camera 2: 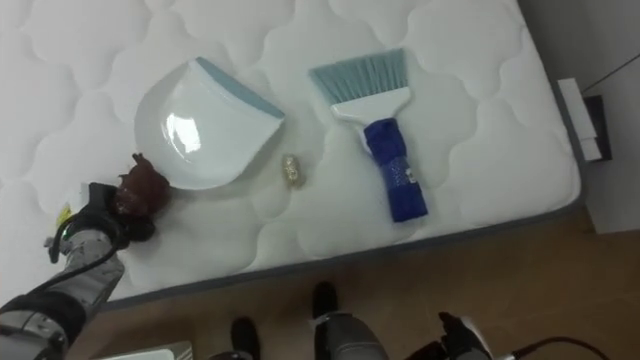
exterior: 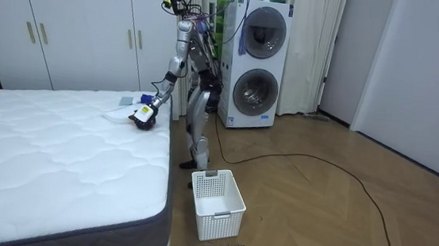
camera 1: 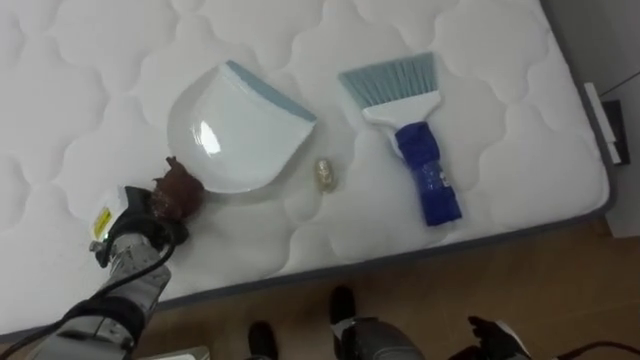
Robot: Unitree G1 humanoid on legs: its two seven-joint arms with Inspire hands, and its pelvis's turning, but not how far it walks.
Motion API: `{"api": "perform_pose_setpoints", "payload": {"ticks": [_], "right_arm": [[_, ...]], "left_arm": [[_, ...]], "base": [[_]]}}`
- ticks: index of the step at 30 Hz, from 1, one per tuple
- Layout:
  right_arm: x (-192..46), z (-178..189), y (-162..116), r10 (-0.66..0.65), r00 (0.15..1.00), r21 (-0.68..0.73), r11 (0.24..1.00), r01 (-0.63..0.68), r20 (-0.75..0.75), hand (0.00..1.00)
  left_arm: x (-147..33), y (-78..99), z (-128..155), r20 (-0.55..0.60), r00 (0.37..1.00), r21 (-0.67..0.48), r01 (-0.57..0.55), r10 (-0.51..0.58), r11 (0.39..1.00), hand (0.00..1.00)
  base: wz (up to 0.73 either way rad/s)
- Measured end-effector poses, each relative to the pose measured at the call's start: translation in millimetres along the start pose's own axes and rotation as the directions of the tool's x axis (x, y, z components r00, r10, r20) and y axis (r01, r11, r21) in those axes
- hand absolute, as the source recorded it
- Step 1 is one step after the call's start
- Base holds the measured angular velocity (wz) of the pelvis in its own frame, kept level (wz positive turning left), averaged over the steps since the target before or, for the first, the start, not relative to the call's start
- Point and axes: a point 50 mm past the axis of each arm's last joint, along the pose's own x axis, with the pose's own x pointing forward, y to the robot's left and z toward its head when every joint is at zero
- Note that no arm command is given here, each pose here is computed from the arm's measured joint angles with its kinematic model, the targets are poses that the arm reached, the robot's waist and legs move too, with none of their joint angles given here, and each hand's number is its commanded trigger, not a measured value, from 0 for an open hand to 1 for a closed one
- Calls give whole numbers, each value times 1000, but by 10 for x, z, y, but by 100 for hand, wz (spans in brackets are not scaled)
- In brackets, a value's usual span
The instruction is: Clean bed
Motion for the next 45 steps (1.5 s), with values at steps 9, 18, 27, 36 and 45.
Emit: {"api": "perform_pose_setpoints", "payload": {"ticks": [9, 18, 27, 36, 45], "right_arm": [[14, 87, -180, -54, 997, 102, 994, 48, 51, 0], [2, 89, -670, -196, 979, 263, 949, 176, 52, 0], [-13, 33, -764, -252, 967, 330, 916, 229, 26, 0], [-22, 153, -849, -293, 955, 412, 877, 246, 53, 0], [-42, 292, -985, -393, 919, 487, 810, 327, 38, 0]], "left_arm": [[23, 201, -245, 67, 996, 200, -69, 57, 977, 100], [-55, 297, -480, 182, 979, 411, -158, 89, 898, 100], [-144, 333, -668, 194, 969, 415, -220, 150, 883, 100], [-161, 319, -589, 264, 955, 401, -237, 137, 885, 100], [-232, 242, -665, 280, 956, 408, -205, 91, 890, 100]], "base": [[0], [5], [1], [0], [-5]]}}
